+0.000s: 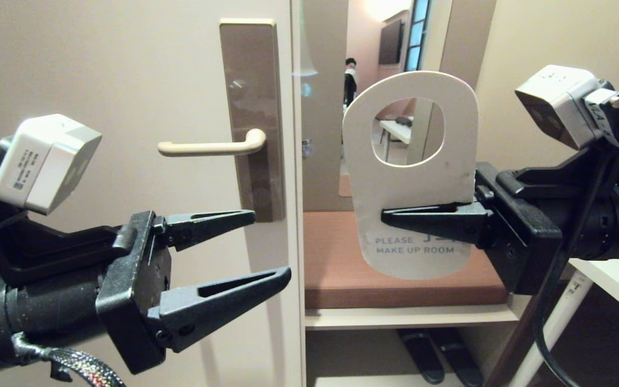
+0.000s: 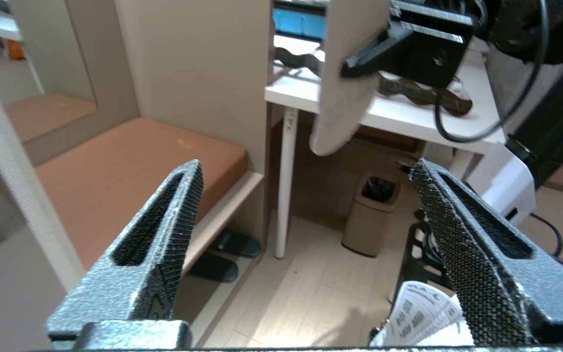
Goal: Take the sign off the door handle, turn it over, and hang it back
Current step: Hand it to the other hand
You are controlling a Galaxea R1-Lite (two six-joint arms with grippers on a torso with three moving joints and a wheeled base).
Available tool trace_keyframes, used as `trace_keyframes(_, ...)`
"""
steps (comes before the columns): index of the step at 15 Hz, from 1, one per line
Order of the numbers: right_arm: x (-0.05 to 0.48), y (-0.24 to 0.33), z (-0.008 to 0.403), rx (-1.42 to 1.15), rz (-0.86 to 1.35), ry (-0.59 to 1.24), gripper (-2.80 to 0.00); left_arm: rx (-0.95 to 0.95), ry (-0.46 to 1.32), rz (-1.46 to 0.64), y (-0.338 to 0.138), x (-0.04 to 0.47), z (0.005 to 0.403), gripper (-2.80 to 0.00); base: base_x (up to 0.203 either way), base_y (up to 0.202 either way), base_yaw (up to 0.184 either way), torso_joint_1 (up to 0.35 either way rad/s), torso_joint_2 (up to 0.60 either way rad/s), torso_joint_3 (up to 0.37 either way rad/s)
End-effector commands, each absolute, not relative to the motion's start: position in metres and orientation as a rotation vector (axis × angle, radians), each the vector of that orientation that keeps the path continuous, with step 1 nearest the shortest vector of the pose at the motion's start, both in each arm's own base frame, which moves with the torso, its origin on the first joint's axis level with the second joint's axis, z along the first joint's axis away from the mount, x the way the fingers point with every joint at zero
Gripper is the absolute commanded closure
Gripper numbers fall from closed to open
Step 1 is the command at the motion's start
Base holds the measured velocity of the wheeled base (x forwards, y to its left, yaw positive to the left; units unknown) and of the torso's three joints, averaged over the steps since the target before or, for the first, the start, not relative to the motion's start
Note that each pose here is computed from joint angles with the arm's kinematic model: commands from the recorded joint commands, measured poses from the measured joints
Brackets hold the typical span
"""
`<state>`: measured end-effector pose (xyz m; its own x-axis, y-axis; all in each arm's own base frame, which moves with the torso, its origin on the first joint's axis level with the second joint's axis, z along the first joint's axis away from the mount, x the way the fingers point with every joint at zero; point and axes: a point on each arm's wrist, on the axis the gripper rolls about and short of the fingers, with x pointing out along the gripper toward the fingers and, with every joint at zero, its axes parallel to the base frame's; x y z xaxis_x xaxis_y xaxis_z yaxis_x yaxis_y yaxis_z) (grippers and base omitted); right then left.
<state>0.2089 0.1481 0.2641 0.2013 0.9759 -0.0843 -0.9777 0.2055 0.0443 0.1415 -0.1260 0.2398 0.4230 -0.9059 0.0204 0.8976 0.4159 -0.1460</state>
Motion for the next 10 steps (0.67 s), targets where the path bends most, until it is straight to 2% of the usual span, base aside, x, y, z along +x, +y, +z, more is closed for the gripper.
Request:
trace_keyframes(1,0.214,0.161,0.266,0.021,1.396,0.079,0.00,-0.141,0.081,-1.146,-0.129,0.142,0.236,-2.80,0.000,0.000,0.000,0.000,0.00,0.000)
trace_keyframes(4,0.217,0.182,0.274,0.138,1.452,0.022,0.00,-0.143,0.082,-1.146,-0.129,0.142,0.236,-2.80,0.000,0.000,0.000,0.000,0.00,0.000)
trace_keyframes(10,0.214,0.201,0.266,0.153,1.510,0.036,0.00,-0.170,0.038,-1.170,-0.141,0.149,0.238,-2.80,0.000,0.000,0.000,0.000,0.00,0.000)
